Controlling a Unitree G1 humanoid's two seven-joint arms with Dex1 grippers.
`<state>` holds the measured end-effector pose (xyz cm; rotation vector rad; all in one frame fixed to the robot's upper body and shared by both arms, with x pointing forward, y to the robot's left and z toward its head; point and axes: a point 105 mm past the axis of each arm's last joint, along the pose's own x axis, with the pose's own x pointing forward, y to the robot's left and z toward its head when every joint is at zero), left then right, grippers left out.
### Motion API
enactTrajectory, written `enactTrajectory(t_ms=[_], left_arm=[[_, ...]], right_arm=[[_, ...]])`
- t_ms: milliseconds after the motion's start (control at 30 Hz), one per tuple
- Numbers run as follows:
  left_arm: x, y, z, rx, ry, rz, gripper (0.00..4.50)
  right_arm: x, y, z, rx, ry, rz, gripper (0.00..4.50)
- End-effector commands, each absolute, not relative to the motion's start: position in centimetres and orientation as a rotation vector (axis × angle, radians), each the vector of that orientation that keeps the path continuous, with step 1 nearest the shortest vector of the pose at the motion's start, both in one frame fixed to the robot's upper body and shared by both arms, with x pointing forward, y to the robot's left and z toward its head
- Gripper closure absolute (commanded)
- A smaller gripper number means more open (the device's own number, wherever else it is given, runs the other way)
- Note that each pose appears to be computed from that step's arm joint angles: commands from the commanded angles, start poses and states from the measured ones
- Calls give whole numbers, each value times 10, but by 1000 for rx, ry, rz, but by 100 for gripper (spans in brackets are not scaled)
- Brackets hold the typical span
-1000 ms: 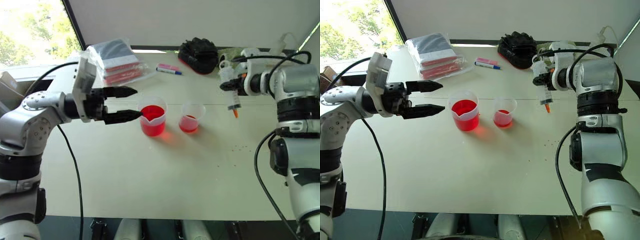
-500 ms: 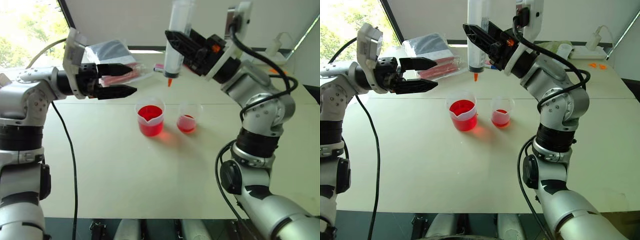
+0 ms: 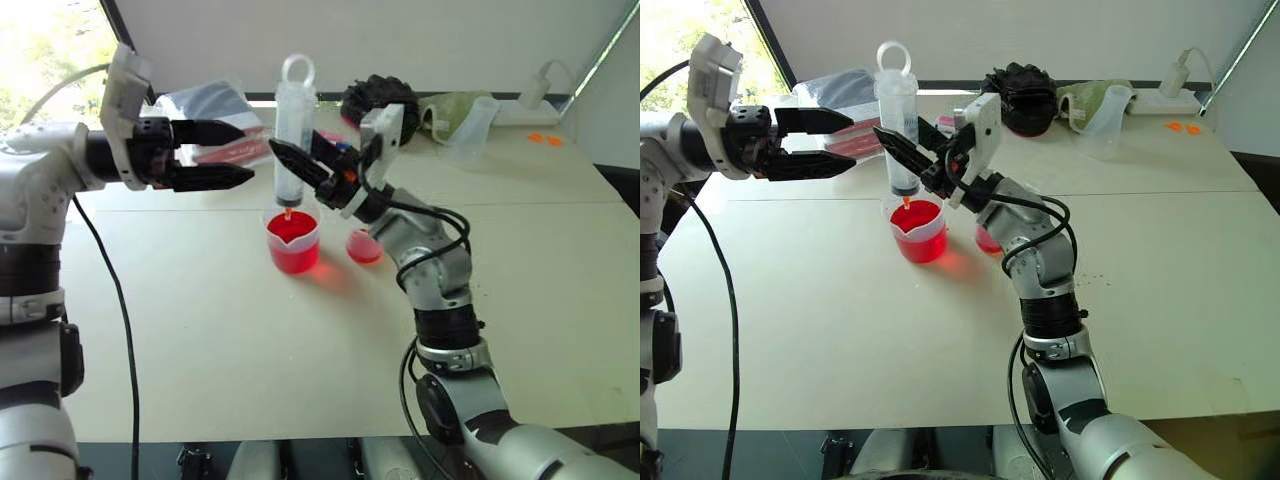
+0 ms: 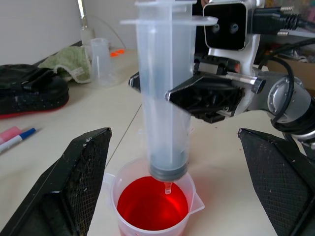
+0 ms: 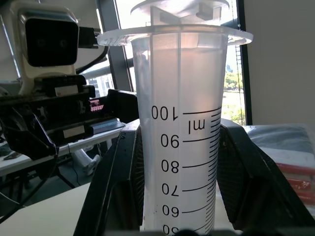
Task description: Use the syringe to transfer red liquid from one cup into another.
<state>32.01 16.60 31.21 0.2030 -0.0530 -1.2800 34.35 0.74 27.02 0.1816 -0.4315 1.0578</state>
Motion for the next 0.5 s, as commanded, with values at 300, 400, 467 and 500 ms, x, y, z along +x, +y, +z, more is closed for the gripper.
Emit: enactTrajectory(t_ms=[300, 400, 467, 500], left_arm=[[308, 166, 338, 245, -138, -1279, 17], [308, 165, 338, 245, -136, -1282, 17], [308, 164, 338, 246, -134, -1285, 17], [308, 163, 338, 246, -133, -1286, 17]], right_arm=[[349, 15, 250, 70, -485, 1023, 310], [350, 15, 244, 52, -485, 1014, 310], [351, 15, 239, 41, -482, 1005, 310], [351, 15, 236, 35, -479, 1002, 310]])
